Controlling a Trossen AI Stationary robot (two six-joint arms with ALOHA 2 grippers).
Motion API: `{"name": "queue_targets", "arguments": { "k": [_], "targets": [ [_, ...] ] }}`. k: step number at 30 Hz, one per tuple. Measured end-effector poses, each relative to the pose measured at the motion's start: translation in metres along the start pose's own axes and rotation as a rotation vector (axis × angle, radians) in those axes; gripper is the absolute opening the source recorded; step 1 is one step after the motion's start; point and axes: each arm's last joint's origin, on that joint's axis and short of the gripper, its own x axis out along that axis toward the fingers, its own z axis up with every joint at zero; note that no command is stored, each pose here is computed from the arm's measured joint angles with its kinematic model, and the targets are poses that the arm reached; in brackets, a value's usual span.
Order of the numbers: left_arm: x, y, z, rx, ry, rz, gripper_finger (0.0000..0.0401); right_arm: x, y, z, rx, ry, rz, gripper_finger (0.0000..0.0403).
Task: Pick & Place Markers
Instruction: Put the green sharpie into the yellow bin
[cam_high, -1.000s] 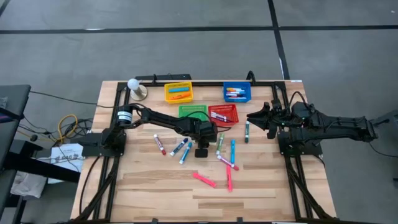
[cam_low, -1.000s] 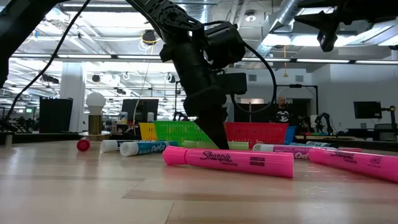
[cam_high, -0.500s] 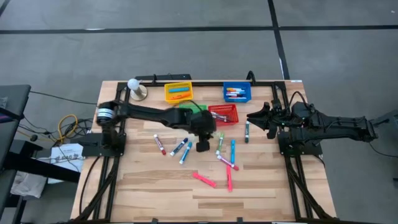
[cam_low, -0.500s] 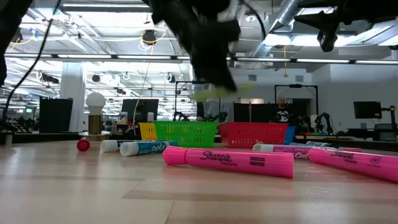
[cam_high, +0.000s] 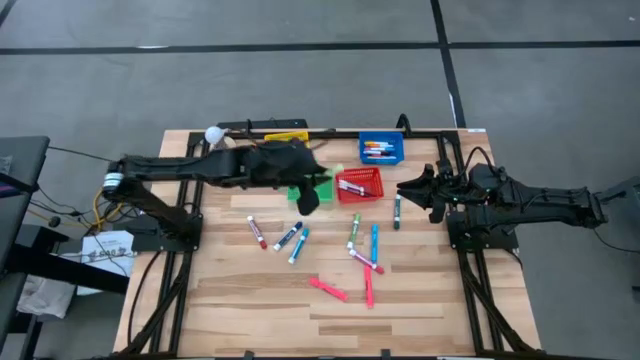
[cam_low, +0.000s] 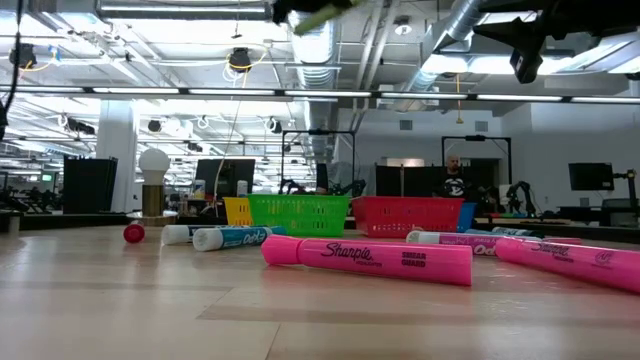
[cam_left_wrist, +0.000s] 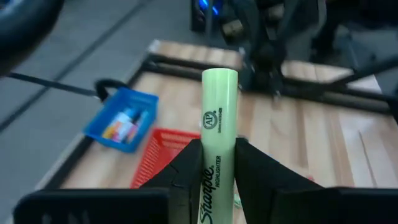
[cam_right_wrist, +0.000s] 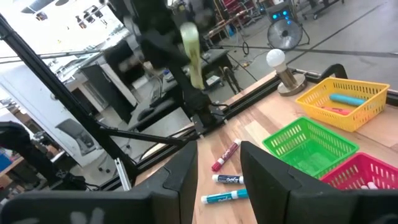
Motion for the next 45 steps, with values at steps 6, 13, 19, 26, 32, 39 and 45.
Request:
{"name": "queue_targets", "arguments": {
  "k": [6, 13, 19, 26, 32, 39, 45],
  "targets": [
    [-0.032, 0.008, 0.013, -0.073, -0.087, 0.058, 0.008, 0.0, 0.0, 0.0, 0.0, 0.0, 0.0, 0.0111],
    [-0.033, 0.013, 0.013, -0.011, -0.079, 0.08, 0.0081, 0.0, 0.0, 0.0, 0.0, 0.0, 0.0, 0.0111],
    [-0.028, 0.037, 0.004, 0.142, 0.04, 0.243, 0.0081, 0.0, 0.0, 0.0, 0.0, 0.0, 0.0, 0.0111],
    [-0.025, 0.085, 0.0, 0.28, 0.131, 0.415, 0.0081, 0.0, 0.0, 0.0, 0.0, 0.0, 0.0, 0.0111],
    [-0.023, 0.132, -0.007, 0.313, 0.212, 0.511, 0.0083, 0.0, 0.0, 0.0, 0.0, 0.0, 0.0, 0.0111],
    [-0.007, 0.174, -0.022, 0.321, 0.286, 0.481, 0.0081, 0.0, 0.0, 0.0, 0.0, 0.0, 0.0, 0.0111],
    [0.024, 0.198, -0.046, 0.338, 0.394, 0.422, 0.0083, 0.0, 0.0, 0.0, 0.0, 0.0, 0.0, 0.0111]
  ]
}}
